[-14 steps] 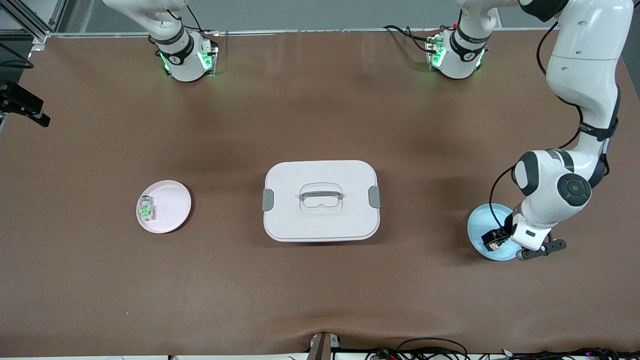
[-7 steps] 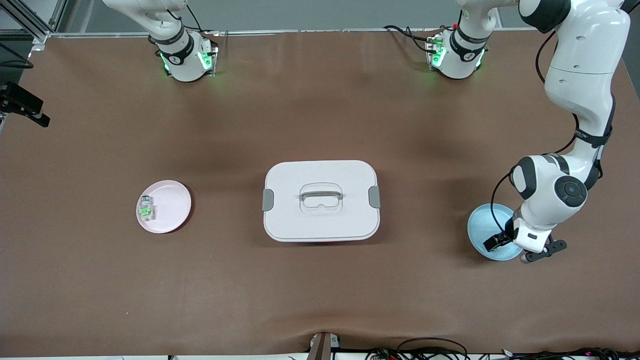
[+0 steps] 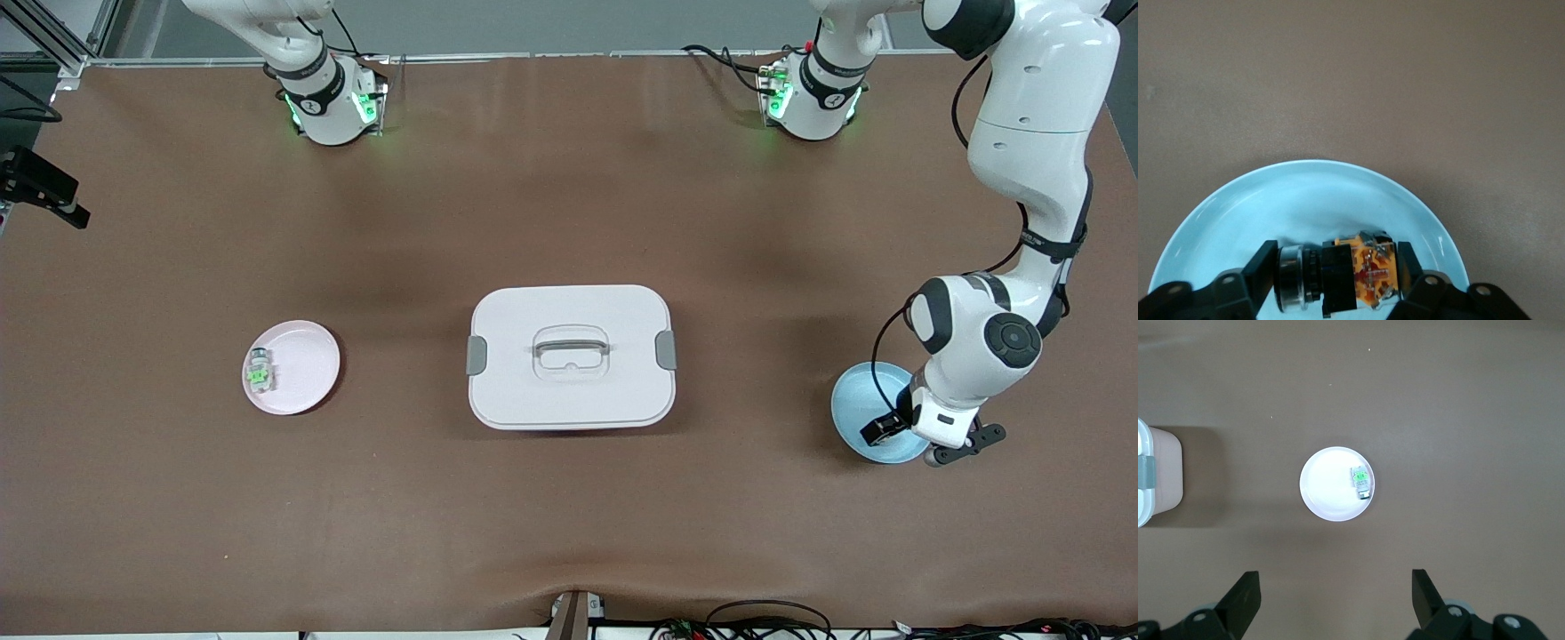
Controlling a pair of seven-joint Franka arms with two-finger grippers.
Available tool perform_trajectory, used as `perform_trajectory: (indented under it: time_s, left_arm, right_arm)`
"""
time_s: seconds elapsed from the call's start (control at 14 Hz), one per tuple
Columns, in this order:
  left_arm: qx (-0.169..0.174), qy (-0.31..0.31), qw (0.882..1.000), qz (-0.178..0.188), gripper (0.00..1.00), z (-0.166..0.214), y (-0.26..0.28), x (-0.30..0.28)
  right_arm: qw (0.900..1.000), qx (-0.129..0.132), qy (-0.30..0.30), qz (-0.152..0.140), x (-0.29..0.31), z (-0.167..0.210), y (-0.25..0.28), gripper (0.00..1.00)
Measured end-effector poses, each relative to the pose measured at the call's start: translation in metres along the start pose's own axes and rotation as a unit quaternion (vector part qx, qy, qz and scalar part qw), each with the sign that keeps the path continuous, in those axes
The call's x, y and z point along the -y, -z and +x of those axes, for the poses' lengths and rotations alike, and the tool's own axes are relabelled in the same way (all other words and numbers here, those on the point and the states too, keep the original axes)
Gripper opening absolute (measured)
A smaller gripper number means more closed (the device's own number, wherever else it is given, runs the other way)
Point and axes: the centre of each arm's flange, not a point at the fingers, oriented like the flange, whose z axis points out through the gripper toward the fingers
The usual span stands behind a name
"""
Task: Transfer orange switch to right arm and place
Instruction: 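Lift the orange switch and carry it toward the box with the left gripper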
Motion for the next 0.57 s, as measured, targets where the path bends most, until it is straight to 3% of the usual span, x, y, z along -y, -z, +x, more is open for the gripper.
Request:
perform_trajectory:
  time_s: [0.36, 0.57]
  left_arm:
    - [0.000, 0.011, 1.000, -0.003, 0.74, -0.002, 0.004, -0.008]
    - [0.016, 0.011, 1.000, -0.003, 0.74, -0.001, 0.033, -0.023]
  right_arm:
    - [1.000, -0.001, 0.001, 0.000, 0.001, 0.000, 0.000, 1.00]
    - [1.000, -0.001, 0.000, 0.000, -0.001, 0.000, 0.000, 1.00]
